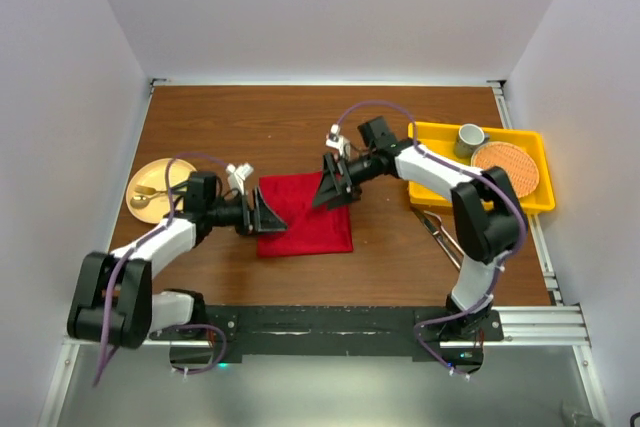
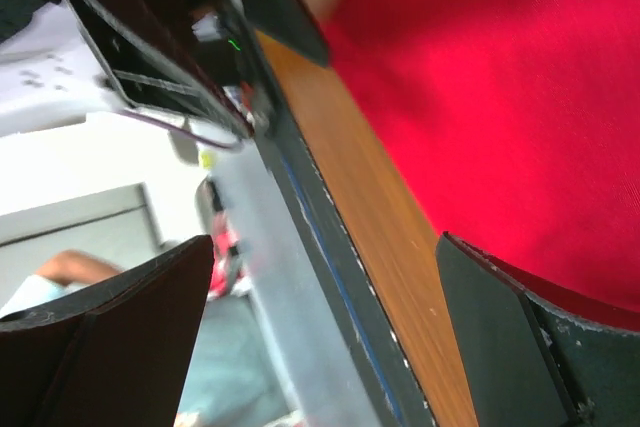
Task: Fold the napkin into a case and place the utensils inside
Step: Smooth out the lower triangle-folded napkin at the center of the board.
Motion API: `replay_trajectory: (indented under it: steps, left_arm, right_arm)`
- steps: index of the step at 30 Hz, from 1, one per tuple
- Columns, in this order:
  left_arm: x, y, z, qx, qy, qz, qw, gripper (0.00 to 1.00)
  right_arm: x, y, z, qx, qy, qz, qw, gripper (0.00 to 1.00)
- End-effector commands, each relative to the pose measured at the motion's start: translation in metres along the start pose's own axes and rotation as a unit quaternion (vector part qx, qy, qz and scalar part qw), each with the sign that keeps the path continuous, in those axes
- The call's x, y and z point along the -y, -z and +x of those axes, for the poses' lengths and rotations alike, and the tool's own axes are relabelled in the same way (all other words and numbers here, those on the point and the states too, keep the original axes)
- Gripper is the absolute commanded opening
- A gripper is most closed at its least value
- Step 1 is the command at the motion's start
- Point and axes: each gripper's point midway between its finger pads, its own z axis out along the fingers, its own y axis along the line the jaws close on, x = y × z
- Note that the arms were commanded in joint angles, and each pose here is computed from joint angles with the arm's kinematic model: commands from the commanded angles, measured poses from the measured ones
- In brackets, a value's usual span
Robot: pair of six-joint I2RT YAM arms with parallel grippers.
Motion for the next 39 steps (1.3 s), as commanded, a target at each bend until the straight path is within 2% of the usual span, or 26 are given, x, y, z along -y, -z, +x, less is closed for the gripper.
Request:
replay_trajectory:
  steps: [1,3,5,6,9,13,18,25,33,35,37,38,39]
  left_arm:
    - [0.053,0.016,-0.046,0.057,-0.167,0.035,0.984,0.8]
    - [0.063,0.014,-0.064,0.082,-0.195,0.04,0.976,0.8]
    - [0.066,0.009,-0.086,0.105,-0.215,0.029,0.971,0.78]
    - [0.068,0.004,-0.089,0.102,-0.225,0.028,0.969,0.76]
    - [0.061,-0.012,-0.103,0.09,-0.217,0.016,0.972,0.64]
    - [0.042,-0.032,-0.112,0.081,-0.171,0.009,0.982,0.52]
    - [0.006,-0.044,-0.107,0.059,-0.117,-0.019,0.991,0.45]
    - [-0.048,-0.052,-0.084,0.021,-0.033,-0.055,0.998,0.4]
    - [-0.08,-0.05,-0.061,-0.001,0.02,-0.081,0.997,0.38]
    - [-0.084,-0.046,-0.061,0.002,0.027,-0.082,0.996,0.38]
    - [-0.073,-0.044,-0.065,0.002,0.006,-0.058,0.998,0.4]
    - [-0.066,-0.044,-0.068,0.003,-0.007,-0.047,0.999,0.42]
    - [-0.054,-0.042,-0.074,0.01,-0.025,-0.031,0.999,0.49]
  right_arm:
    - [-0.061,0.037,-0.056,0.103,0.084,-0.016,0.991,0.98]
    - [-0.061,0.038,-0.072,0.12,0.094,-0.016,0.988,0.98]
    - [-0.047,0.029,-0.081,0.112,0.083,-0.017,0.99,0.98]
    - [-0.047,0.029,-0.092,0.118,0.082,-0.021,0.989,0.98]
    - [-0.03,0.026,-0.114,0.125,0.075,-0.029,0.989,0.98]
    - [0.001,0.029,-0.137,0.136,0.045,-0.033,0.989,0.96]
    - [0.043,0.027,-0.144,0.133,0.01,-0.034,0.991,0.95]
    - [0.095,0.013,-0.128,0.109,-0.048,-0.038,0.992,0.89]
    - [0.131,0.007,-0.116,0.101,-0.096,-0.021,0.99,0.77]
    - [0.129,0.01,-0.118,0.101,-0.087,-0.02,0.991,0.77]
    - [0.105,0.019,-0.126,0.106,-0.062,-0.037,0.992,0.82]
    - [0.087,0.023,-0.131,0.108,-0.051,-0.048,0.992,0.85]
    - [0.07,0.027,-0.133,0.107,-0.039,-0.065,0.991,0.9]
